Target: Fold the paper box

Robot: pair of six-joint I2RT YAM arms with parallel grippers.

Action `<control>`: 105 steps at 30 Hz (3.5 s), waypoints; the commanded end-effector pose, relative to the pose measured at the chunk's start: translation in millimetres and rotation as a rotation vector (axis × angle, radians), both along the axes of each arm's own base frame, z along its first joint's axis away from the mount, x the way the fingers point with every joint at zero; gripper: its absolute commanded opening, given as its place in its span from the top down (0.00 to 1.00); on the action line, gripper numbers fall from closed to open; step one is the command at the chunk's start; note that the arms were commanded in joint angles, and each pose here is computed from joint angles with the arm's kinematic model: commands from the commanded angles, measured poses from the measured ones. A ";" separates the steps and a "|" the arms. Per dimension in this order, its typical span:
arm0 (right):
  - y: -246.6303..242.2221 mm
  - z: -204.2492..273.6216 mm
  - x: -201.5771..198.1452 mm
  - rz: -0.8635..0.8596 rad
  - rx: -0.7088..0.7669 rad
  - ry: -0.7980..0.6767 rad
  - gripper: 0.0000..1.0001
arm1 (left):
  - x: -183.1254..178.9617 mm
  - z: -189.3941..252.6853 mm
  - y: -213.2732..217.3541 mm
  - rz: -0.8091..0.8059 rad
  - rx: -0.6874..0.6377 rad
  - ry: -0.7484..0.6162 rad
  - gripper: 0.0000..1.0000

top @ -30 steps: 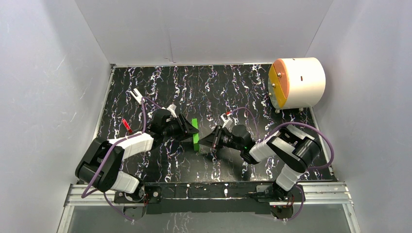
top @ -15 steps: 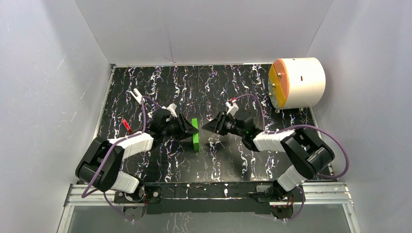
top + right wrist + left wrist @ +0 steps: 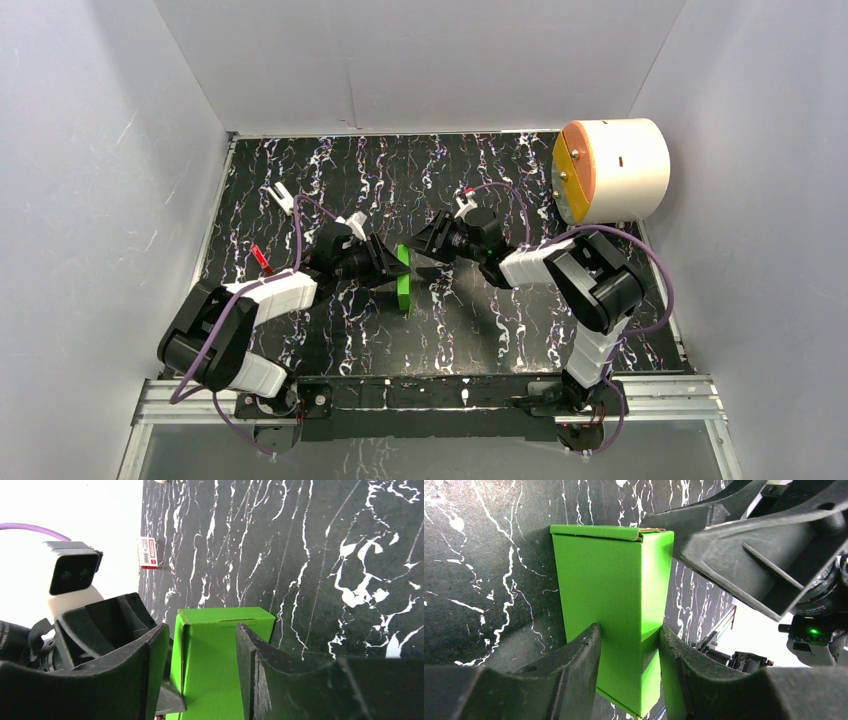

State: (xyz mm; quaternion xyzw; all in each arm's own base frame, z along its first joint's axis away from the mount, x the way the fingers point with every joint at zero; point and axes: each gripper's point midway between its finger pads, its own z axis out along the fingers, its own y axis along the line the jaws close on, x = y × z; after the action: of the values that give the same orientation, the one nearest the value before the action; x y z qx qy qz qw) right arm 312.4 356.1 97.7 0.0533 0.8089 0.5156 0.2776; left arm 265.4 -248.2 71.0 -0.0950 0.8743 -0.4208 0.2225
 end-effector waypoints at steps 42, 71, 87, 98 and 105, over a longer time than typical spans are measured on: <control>-21.6 -121.3 -63.5 0.095 -0.086 0.221 1.00 | -30.9 -66.7 32.5 0.068 0.122 0.265 0.62; -35.1 83.9 1.7 0.087 -0.051 -0.325 0.34 | 18.0 2.8 43.8 0.020 0.257 0.029 0.33; -118.8 86.4 -14.5 -0.100 -0.353 -0.441 0.07 | 38.8 33.1 34.3 -0.019 0.271 -0.005 0.27; -142.9 81.0 -23.0 -0.150 -0.437 -0.453 0.08 | 41.2 16.7 28.5 -0.051 0.489 -0.034 0.31; -158.4 85.3 -26.4 -0.203 -0.467 -0.468 0.08 | 43.1 6.7 29.5 -0.118 0.781 -0.092 0.41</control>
State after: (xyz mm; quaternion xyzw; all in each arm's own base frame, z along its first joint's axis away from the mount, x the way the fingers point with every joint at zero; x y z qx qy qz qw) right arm 281.9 211.3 173.7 -0.0608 0.8185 0.3083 0.4810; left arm 306.9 -234.9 75.4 0.0232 0.9567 -0.1650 0.2385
